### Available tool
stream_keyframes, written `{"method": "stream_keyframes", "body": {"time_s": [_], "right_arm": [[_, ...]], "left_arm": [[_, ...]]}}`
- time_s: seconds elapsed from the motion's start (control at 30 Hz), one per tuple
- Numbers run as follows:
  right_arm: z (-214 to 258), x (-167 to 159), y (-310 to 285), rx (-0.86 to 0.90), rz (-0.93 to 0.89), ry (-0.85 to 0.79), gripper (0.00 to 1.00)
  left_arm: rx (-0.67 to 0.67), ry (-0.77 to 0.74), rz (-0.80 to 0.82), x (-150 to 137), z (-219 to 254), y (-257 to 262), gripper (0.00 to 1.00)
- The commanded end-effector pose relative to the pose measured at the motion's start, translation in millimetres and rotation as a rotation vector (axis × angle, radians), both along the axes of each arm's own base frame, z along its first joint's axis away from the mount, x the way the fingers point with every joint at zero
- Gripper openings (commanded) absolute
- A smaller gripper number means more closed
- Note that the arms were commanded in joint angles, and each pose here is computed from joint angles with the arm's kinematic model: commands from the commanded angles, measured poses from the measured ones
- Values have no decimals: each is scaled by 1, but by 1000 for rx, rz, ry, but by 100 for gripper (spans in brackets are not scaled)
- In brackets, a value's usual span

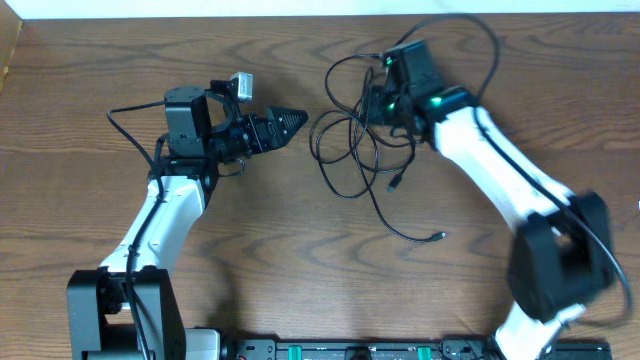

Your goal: Untangle cables

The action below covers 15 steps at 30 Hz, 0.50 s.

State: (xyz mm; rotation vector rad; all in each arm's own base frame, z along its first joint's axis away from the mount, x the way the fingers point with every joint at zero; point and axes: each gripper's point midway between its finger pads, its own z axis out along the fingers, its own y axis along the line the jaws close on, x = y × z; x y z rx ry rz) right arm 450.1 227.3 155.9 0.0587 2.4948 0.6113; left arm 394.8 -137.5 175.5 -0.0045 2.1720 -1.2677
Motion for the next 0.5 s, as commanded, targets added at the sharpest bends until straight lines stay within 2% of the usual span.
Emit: {"method": "stream_keyframes", "body": {"time_s": [0.0, 0.23, 0.47], "right_arm": [[83, -4, 0, 51, 21, -185, 1], [184, -23, -16, 115, -6, -432, 1], [247, -38, -34, 155, -60, -602, 1]], "left_arm": [[7, 8, 6, 1, -5, 2, 99], [7, 8, 6, 1, -5, 2, 98], [7, 8, 6, 1, -5, 2, 98]]}}
